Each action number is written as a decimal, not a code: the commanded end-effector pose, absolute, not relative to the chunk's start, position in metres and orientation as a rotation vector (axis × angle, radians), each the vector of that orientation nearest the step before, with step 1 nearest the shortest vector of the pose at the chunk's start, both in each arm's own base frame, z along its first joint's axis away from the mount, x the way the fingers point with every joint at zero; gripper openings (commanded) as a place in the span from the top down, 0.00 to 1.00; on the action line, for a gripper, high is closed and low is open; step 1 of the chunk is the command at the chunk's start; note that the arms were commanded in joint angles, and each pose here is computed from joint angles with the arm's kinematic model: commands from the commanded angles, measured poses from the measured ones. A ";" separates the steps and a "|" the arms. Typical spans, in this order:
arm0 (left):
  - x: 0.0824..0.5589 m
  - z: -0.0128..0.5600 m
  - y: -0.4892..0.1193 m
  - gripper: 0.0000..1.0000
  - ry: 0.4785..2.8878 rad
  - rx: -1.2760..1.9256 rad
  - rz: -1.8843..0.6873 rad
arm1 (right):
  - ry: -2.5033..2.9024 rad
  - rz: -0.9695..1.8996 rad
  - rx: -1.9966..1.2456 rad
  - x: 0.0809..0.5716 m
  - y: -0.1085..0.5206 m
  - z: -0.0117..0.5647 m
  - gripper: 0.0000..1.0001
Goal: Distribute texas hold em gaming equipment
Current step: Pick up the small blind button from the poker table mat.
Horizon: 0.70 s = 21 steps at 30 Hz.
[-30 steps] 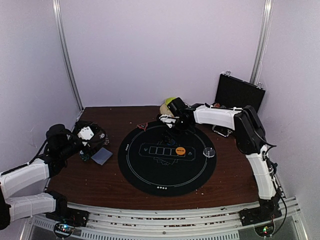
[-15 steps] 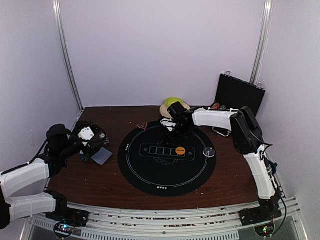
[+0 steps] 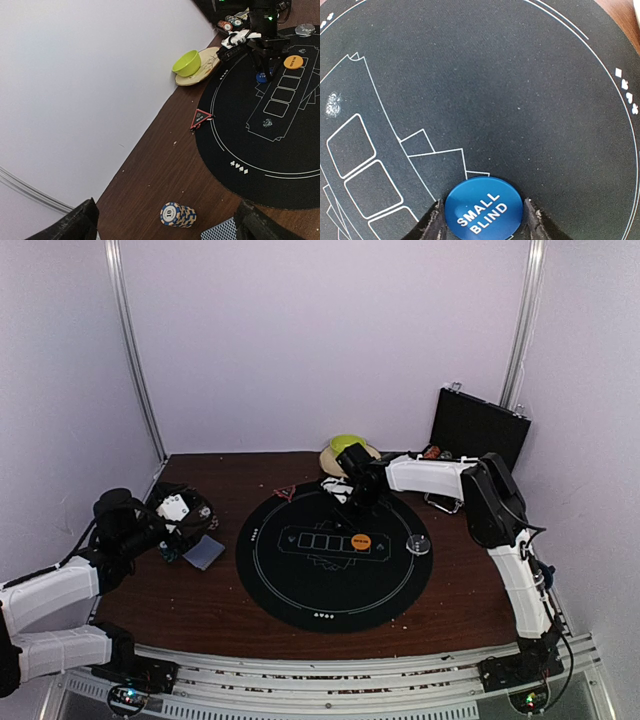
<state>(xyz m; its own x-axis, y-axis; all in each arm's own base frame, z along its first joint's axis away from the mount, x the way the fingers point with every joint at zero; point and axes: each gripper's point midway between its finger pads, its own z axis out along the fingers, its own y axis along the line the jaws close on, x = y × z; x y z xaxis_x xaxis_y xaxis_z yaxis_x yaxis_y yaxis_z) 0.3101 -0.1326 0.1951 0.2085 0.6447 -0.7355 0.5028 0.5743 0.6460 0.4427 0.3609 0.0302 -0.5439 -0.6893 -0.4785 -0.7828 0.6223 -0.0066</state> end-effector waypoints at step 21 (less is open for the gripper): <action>0.310 0.195 -0.133 0.02 1.416 1.053 0.132 | 2.335 0.435 -1.344 0.407 0.371 0.066 0.61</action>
